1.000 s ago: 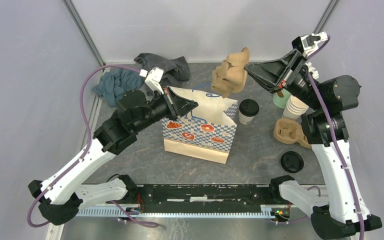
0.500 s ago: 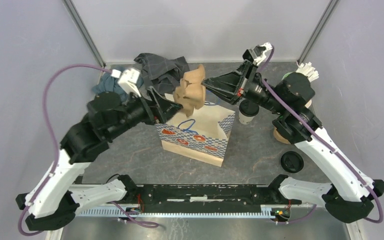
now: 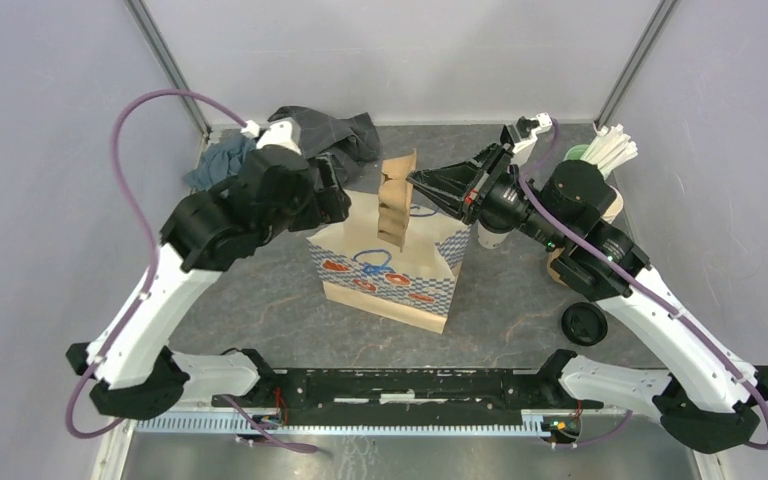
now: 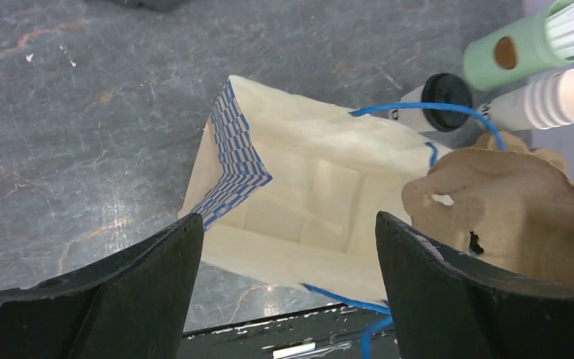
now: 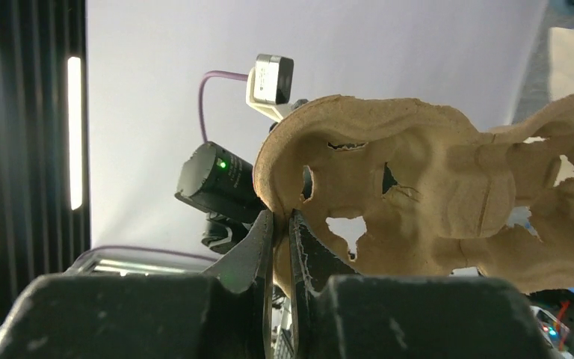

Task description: Pack the takeout coffee

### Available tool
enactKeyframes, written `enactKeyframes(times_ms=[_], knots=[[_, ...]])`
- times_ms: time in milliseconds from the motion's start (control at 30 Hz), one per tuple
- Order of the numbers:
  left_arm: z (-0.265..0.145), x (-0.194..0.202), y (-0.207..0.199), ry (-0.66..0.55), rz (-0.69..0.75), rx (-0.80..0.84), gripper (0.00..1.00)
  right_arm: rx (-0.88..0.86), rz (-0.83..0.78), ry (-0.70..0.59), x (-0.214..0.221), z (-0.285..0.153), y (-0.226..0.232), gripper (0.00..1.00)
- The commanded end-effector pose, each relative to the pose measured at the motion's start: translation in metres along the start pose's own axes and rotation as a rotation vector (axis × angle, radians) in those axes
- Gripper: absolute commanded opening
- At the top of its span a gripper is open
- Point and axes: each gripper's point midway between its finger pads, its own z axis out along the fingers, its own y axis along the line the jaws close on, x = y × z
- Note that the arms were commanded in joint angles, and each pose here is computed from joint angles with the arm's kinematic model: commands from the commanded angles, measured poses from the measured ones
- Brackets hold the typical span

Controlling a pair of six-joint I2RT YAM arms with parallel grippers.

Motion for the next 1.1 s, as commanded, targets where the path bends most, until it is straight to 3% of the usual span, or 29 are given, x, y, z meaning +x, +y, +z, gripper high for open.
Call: enactKeyframes(times_ms=[0,133,367,633,833,1067], knots=[[0.019,0.007,-0.001,0.064,0.042,-0.007,0.92,0.099,0.0,-0.081,-0.013,-0.001,-0.018,0.0],[0.045,0.017,0.004,0.144,0.08,-0.037,0.85,0.122,0.0,-0.07,-0.011,0.003,-0.026,0.0],[0.072,0.033,0.014,0.222,0.177,-0.084,0.63,0.212,0.011,-0.066,-0.011,0.007,-0.042,0.0],[0.088,0.053,0.015,0.296,0.2,-0.093,0.57,0.253,0.022,-0.046,-0.004,0.011,-0.049,0.0],[0.095,0.058,0.029,0.298,0.249,-0.151,0.49,0.313,0.026,-0.022,0.005,0.013,-0.064,0.0],[0.09,0.043,0.029,0.224,0.265,-0.14,0.22,0.416,-0.047,0.024,0.013,0.011,-0.085,0.0]])
